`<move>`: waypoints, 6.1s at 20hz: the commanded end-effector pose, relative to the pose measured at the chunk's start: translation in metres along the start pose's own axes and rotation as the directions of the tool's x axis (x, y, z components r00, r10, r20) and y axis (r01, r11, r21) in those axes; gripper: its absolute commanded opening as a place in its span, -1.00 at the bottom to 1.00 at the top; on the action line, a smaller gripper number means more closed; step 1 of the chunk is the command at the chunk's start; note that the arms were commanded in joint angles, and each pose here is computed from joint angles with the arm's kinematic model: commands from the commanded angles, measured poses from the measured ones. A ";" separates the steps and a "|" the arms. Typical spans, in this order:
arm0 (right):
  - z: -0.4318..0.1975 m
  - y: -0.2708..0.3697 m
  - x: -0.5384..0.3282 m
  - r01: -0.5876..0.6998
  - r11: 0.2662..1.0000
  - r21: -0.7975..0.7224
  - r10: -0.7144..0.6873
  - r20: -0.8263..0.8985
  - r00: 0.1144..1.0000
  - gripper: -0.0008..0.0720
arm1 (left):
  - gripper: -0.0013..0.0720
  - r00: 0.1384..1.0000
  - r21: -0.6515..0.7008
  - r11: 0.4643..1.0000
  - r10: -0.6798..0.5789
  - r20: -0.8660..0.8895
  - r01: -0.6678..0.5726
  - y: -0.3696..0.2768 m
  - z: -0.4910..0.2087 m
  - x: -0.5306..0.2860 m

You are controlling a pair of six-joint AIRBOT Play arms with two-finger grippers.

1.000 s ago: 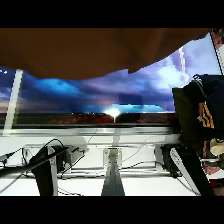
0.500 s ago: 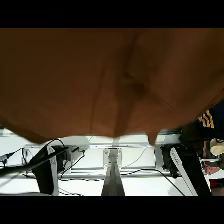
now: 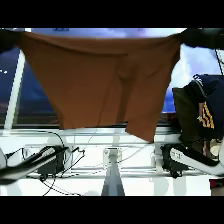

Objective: Fold the clothes and pants, and hang the long-sleeved shirts on hangers.

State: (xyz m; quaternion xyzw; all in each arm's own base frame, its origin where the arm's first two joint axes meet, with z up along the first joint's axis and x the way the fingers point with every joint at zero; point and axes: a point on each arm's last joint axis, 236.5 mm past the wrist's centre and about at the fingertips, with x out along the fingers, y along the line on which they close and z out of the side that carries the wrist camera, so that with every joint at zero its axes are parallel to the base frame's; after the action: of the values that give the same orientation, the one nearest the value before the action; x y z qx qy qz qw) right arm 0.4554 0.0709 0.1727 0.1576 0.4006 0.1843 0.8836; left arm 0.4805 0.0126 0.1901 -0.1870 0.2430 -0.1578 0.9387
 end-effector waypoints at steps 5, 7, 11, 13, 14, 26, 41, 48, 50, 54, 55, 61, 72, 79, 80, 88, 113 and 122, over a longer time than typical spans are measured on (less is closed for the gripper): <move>-0.020 -0.079 0.124 0.082 0.990 0.116 -0.077 -0.050 0.996 -0.94 | -0.93 0.988 0.019 0.988 0.156 0.016 -0.156 0.056 -0.044 0.119; -0.012 -0.087 0.124 0.109 0.989 0.102 -0.108 -0.014 0.994 -0.94 | -0.93 0.991 0.038 0.991 0.129 -0.042 -0.127 0.051 -0.058 0.121; -0.031 -0.113 0.115 0.195 0.979 0.050 -0.190 -0.099 0.977 -0.94 | -0.93 0.944 0.030 0.989 0.148 -0.296 -0.145 0.066 -0.119 0.107; -0.043 -0.129 0.103 0.207 0.975 0.085 -0.193 -0.154 0.969 -0.94 | -0.93 0.907 -0.020 0.987 0.138 -0.398 -0.159 0.075 -0.141 0.092; -0.052 -0.135 0.097 0.210 0.972 0.104 -0.188 -0.192 0.963 -0.94 | -0.93 0.888 -0.037 0.989 0.111 -0.447 -0.142 0.073 -0.153 0.087; -0.100 -0.136 0.060 0.242 0.968 0.071 -0.197 -0.389 0.900 0.50 | 0.92 0.813 -0.194 0.980 -0.071 -0.577 -0.052 0.045 -0.203 0.096; -0.338 -0.079 -0.003 0.294 0.922 0.252 -0.089 -0.602 0.793 0.26 | 0.91 0.819 -0.097 0.968 0.139 -0.556 -0.230 0.087 -0.139 -0.040; -0.346 -0.085 0.045 0.280 0.840 0.464 -0.047 -0.453 0.890 0.26 | 0.91 0.790 -0.137 0.966 0.095 -0.606 -0.221 0.081 -0.153 -0.043; -0.350 -0.090 0.049 0.294 0.833 0.468 -0.053 -0.462 0.886 0.18 | 0.91 0.790 -0.136 0.966 0.095 -0.606 -0.221 0.081 -0.153 -0.043; -0.338 -0.102 0.055 0.300 0.841 0.450 -0.102 -0.413 0.905 -0.94 | 0.91 0.766 -0.155 0.946 0.127 -0.631 -0.285 0.092 -0.159 -0.049; -0.336 -0.102 0.055 0.293 0.851 0.437 -0.102 -0.410 0.906 -0.94 | 0.91 0.734 -0.144 0.933 0.158 -0.660 -0.330 0.101 -0.167 -0.057; -0.331 -0.096 0.054 0.263 0.875 0.406 -0.081 -0.414 0.907 -0.94 | 0.09 0.559 -0.229 0.848 0.092 -0.824 -0.477 0.125 -0.256 -0.102; -0.330 -0.097 0.054 0.263 0.877 0.402 -0.085 -0.410 0.908 -0.94 | 0.22 0.773 -0.538 0.812 -0.187 -0.606 -0.225 0.074 -0.334 -0.029; -0.330 -0.097 0.055 0.262 0.879 0.399 -0.086 -0.409 0.909 -0.94 | -0.02 0.800 -0.552 0.791 -0.140 -0.583 -0.264 0.082 -0.345 0.009; -0.331 -0.096 0.054 0.258 0.882 0.394 -0.081 -0.413 0.907 -0.94 | -0.50 0.829 -0.588 0.771 -0.148 -0.540 -0.245 0.080 -0.333 0.016; -0.264 -0.045 0.026 0.077 0.946 0.314 0.058 -0.399 0.915 -0.94 | -0.93 0.827 -0.517 0.851 -0.353 -0.437 0.090 0.015 -0.244 -0.002; -0.052 -0.041 0.132 -0.020 0.920 0.392 -0.076 0.227 0.971 -0.94 | -0.93 0.894 -0.306 0.928 0.059 -0.444 -0.213 0.081 -0.238 0.010; -0.070 -0.064 0.165 0.030 0.906 0.423 -0.112 0.170 0.979 0.16 | 0.60 0.954 -0.487 0.838 0.122 -0.274 -0.247 0.109 -0.209 0.039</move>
State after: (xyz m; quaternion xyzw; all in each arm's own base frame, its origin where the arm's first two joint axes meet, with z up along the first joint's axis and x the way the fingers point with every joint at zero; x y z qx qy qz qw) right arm 0.5139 0.0983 0.0018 0.3464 0.3452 0.0492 0.8709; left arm 0.4193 0.0322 -0.0402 -0.3639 0.4156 -0.0299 0.8331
